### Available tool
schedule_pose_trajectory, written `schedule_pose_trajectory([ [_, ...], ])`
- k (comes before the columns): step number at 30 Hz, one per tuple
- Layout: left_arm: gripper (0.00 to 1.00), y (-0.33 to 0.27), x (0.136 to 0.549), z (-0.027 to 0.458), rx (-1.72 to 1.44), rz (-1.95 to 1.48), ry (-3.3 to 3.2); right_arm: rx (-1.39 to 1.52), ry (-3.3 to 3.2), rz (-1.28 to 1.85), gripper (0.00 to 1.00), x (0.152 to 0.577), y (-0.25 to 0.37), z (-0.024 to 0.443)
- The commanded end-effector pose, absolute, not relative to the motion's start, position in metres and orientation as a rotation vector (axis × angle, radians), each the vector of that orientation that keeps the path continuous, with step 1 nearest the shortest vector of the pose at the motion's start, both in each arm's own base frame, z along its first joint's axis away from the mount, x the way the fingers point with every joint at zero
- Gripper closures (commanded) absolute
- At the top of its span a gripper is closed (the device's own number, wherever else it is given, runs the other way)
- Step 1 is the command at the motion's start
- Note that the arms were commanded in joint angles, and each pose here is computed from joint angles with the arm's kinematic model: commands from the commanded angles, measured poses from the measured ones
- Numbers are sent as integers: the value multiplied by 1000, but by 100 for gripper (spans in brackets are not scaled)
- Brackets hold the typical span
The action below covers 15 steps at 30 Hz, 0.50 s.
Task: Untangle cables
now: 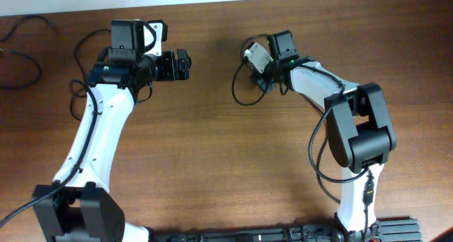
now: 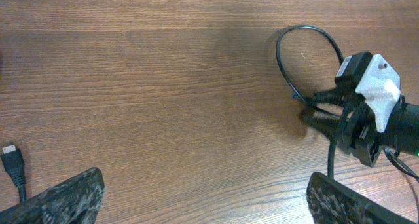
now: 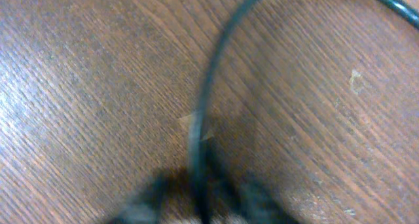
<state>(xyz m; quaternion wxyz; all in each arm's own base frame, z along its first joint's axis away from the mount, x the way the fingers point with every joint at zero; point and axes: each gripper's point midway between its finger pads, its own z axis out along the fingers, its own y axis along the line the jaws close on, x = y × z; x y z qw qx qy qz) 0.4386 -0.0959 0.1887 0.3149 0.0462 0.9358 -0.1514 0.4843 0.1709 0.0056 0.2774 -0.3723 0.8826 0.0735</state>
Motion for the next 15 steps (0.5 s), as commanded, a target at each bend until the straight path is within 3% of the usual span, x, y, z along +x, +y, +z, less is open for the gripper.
schedule_pose_trajectory([
  [1,1,-95,440,190,113,-394,2463,-827,2472,385,96,473,187,-6],
  [4,1,-95,440,190,113,-394,2462,-699,2473,785,96,448,245,31],
  [7,1,-95,449,199,116,-393,2409,-776,2330,804,96,443,282,115],
  [9,1,-67,451,213,28,-379,2377,-740,2065,814,96,462,296,241],
  [12,1,24,439,268,-226,-288,2226,-657,1813,947,96,469,317,358],
  [13,1,47,431,282,-277,-254,2185,-632,1787,1004,96,464,326,370],
  [15,1,71,418,294,-340,-215,2154,-629,1914,1038,96,450,333,346],
])
